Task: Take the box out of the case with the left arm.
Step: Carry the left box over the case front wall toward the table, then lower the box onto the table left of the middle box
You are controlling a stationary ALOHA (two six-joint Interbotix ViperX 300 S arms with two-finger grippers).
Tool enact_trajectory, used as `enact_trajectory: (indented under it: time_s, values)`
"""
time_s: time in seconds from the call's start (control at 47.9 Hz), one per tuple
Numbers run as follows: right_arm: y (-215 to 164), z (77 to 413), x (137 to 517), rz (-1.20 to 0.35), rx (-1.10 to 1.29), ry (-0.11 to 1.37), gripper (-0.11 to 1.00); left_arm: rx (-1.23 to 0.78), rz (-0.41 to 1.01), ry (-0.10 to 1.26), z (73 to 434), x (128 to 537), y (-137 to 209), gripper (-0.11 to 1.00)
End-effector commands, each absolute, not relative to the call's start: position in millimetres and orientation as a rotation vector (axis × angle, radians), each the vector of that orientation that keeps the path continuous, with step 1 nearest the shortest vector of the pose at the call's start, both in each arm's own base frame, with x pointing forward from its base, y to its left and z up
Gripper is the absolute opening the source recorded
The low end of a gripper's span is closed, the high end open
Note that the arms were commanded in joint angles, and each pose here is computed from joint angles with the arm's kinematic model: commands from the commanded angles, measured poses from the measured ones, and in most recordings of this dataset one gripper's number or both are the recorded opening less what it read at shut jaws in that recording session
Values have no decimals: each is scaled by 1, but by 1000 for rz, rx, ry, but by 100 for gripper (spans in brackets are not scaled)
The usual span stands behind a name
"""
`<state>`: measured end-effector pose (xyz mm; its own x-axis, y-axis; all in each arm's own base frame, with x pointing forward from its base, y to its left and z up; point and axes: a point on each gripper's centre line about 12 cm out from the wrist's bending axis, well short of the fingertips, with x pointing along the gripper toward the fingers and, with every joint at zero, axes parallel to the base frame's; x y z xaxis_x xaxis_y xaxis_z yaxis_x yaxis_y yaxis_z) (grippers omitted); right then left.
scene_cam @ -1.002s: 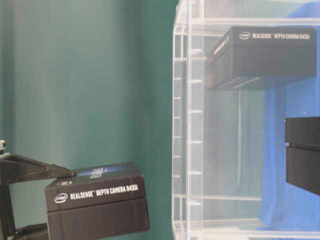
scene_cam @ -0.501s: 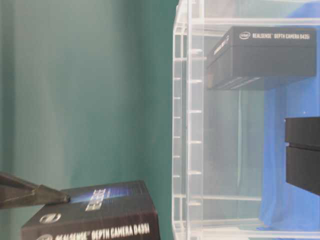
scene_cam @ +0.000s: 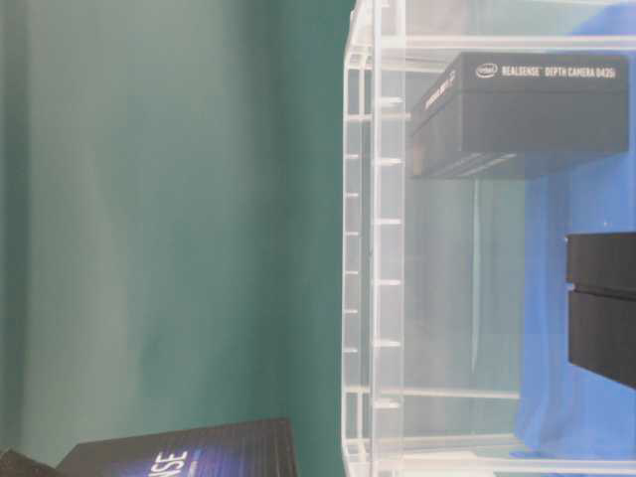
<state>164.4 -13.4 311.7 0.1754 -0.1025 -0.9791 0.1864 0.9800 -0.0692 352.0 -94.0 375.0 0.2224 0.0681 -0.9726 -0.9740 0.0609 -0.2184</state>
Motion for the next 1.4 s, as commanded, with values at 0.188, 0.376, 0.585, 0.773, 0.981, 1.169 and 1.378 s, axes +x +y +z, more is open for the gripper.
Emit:
enact_trajectory:
  time_s: [0.188, 0.376, 0.585, 0.773, 0.981, 1.169, 1.378]
  values:
    - [-14, 315, 165, -204, 75, 1371, 2, -1228, 1019, 999, 385, 348, -95, 63]
    - [-14, 315, 165, -205, 76, 1369, 2, -1221, 1027, 1005, 381, 349, -95, 63]
    - [-14, 315, 165, -205, 76, 1370, 2, -1189, 1059, 1032, 360, 352, -98, 63]
    - [-14, 315, 165, -206, 76, 1370, 2, -1180, 1061, 1039, 330, 359, -103, 63]
    - [-14, 315, 165, -204, 75, 1371, 2, -1156, 1073, 1055, 288, 360, -104, 63]
    - [-14, 315, 165, -205, 75, 1371, 2, -1138, 1114, 1072, 259, 349, -101, 63]
    - [-14, 315, 165, -204, 75, 1369, 2, -1161, 1096, 1061, 228, 349, -101, 63]
